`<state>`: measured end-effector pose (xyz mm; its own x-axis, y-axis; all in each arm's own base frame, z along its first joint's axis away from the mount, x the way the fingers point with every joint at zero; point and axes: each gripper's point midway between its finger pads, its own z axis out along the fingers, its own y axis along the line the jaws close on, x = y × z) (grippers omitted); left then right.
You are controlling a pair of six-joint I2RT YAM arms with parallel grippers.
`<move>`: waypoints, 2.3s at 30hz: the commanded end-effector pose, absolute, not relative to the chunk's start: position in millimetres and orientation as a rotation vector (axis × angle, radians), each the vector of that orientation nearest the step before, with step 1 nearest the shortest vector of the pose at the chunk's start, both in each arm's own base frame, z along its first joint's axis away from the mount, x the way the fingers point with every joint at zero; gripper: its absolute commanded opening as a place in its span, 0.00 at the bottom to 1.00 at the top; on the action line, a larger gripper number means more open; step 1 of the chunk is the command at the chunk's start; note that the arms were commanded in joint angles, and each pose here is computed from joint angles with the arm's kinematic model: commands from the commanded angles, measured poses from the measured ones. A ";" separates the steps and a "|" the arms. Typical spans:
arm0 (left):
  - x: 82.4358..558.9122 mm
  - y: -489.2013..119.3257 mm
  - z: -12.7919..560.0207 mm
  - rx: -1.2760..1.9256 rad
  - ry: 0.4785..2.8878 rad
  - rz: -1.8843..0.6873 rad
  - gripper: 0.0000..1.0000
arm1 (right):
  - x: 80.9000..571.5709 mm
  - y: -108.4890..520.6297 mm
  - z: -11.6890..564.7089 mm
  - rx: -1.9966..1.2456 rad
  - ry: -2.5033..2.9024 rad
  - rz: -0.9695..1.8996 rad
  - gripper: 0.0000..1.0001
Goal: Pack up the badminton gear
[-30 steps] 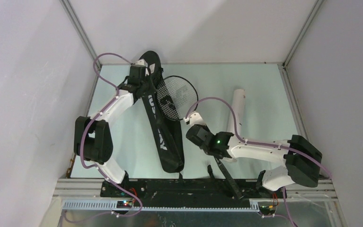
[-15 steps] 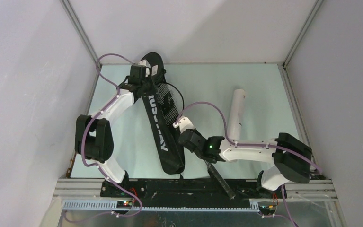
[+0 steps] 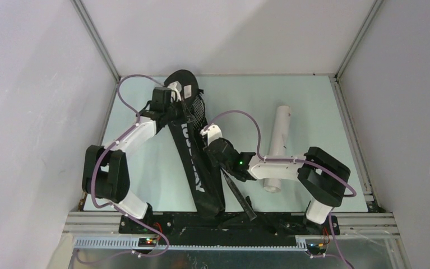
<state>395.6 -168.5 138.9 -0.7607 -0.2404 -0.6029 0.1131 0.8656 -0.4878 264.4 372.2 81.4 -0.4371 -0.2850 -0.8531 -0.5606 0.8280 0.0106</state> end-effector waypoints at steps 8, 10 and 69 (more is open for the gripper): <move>348.1 -234.3 208.8 0.165 2.129 -1.137 0.00 | 334.9 417.4 184.0 -0.390 1.789 0.626 0.00; 342.9 -239.5 213.5 0.183 2.112 -1.161 0.00 | 341.6 419.8 187.0 -0.379 1.794 0.637 0.00; 390.9 -155.6 184.7 -0.043 2.179 -0.713 0.00 | 244.9 302.2 98.5 -0.496 2.228 0.636 0.00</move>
